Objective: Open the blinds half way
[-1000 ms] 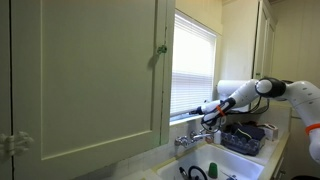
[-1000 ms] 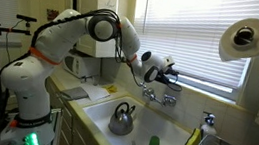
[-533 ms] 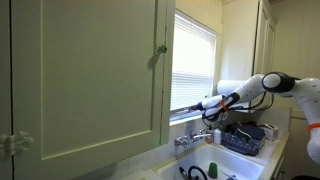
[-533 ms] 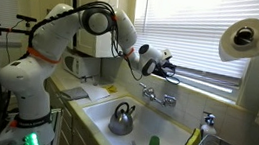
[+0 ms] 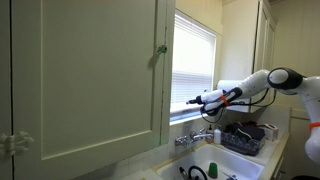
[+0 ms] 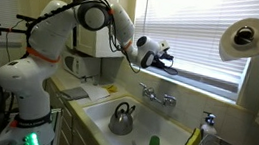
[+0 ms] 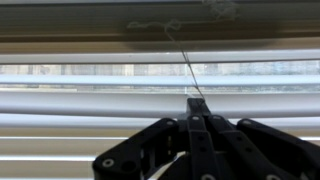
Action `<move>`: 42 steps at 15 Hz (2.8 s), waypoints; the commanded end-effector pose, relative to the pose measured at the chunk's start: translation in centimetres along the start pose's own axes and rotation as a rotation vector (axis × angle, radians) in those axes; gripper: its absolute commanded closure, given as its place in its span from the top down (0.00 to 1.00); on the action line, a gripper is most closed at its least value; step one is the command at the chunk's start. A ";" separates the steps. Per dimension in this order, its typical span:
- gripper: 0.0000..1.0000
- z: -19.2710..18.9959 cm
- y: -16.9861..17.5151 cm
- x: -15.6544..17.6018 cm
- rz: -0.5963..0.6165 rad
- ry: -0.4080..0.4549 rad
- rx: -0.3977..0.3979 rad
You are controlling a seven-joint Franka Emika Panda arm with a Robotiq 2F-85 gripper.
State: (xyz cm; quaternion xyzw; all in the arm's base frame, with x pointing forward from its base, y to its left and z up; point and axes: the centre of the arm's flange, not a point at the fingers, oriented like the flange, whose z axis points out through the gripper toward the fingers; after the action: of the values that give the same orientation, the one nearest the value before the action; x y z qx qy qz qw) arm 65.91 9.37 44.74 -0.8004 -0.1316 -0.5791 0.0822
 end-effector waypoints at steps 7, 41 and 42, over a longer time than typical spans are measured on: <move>0.00 -2.1 -1.5 -1.6 0.078 -0.403 0.070; 0.00 6.5 1.0 -11.9 -0.196 0.080 -0.068; 0.00 6.5 1.0 -11.5 -0.196 0.092 -0.070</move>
State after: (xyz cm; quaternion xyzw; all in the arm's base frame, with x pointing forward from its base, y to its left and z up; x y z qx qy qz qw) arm 67.54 8.43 32.03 -0.7727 -0.1974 -0.6033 0.0061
